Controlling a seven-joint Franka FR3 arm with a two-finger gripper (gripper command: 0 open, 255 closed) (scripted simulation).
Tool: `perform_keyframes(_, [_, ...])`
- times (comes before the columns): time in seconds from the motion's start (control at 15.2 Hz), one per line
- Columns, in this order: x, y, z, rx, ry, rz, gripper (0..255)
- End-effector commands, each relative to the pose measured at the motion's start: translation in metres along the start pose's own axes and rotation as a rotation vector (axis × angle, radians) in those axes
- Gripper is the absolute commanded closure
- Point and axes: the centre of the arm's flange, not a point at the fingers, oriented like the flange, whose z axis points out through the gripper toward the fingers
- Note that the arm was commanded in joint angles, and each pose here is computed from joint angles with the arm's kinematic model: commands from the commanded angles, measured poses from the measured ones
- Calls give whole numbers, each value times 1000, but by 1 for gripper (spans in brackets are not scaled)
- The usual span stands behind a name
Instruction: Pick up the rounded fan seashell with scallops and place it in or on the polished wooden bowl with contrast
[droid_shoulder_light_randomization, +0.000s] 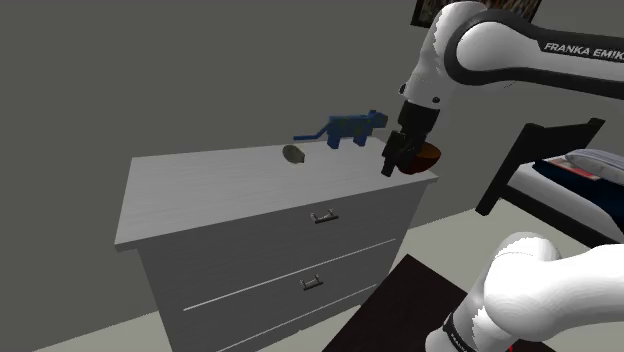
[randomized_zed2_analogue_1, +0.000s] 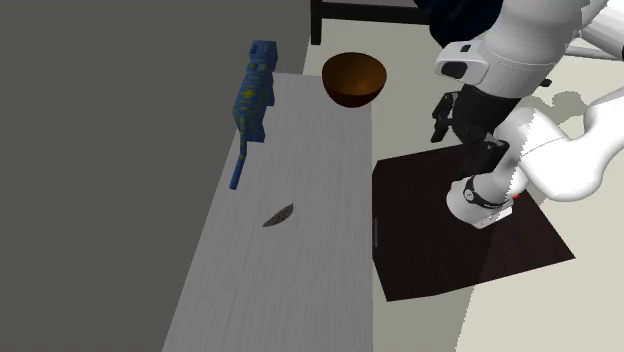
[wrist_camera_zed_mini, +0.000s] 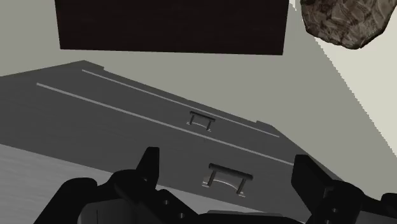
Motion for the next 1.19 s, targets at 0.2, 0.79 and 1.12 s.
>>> perform_keyframes(0.2, [37, 1, 9, -18, 9, -43, 0])
perform_keyframes(0.79, [148, -5, 34, -73, 35, -171, 0])
perform_keyframes(1.12, [210, -13, 48, -103, 49, -242, 0])
